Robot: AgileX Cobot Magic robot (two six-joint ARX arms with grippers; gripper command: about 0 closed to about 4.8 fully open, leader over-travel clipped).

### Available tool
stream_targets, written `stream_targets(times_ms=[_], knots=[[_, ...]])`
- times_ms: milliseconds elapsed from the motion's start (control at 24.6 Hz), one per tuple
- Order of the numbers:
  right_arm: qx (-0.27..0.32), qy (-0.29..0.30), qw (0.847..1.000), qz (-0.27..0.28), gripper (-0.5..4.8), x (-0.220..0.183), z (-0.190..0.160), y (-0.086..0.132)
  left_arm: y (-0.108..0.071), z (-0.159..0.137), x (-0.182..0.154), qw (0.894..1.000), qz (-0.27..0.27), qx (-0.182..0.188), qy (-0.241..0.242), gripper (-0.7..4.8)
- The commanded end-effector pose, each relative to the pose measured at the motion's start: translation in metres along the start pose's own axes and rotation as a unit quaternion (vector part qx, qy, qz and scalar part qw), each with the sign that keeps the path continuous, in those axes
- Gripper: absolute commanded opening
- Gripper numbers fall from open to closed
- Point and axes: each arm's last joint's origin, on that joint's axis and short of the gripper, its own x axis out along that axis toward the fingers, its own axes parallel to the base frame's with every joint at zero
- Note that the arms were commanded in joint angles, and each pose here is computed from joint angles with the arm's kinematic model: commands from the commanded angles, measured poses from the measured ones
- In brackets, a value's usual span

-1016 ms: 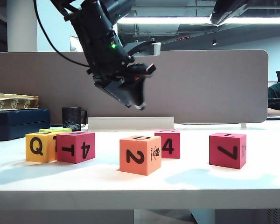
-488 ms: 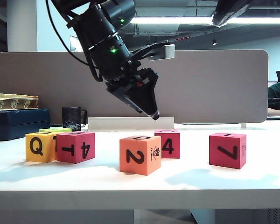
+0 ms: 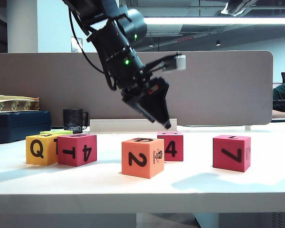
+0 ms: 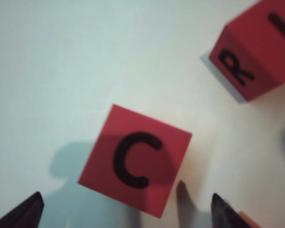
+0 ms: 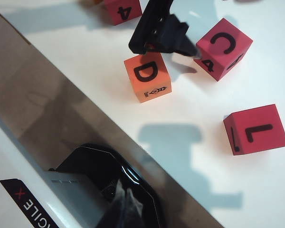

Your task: Select the appropriate blocks from the scattered letter blocks on the table and arrange them in a row to spell out "ABCD".

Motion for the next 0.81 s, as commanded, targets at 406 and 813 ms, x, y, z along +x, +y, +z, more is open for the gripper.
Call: stream_targets(times_ms=[406, 813], knots=[[0.001, 0.003, 1.000, 0.001, -0.02, -0.003, 0.000, 0.001, 0.005, 0.007, 0.009, 0.999, 0.003, 0.046, -0.028, 4.79], [0.000, 0.002, 1.000, 0.000, -0.02, -0.003, 0.000, 0.001, 0.007, 0.000, 0.028, 0.999, -0.006, 0.040, -0.017, 4.79]])
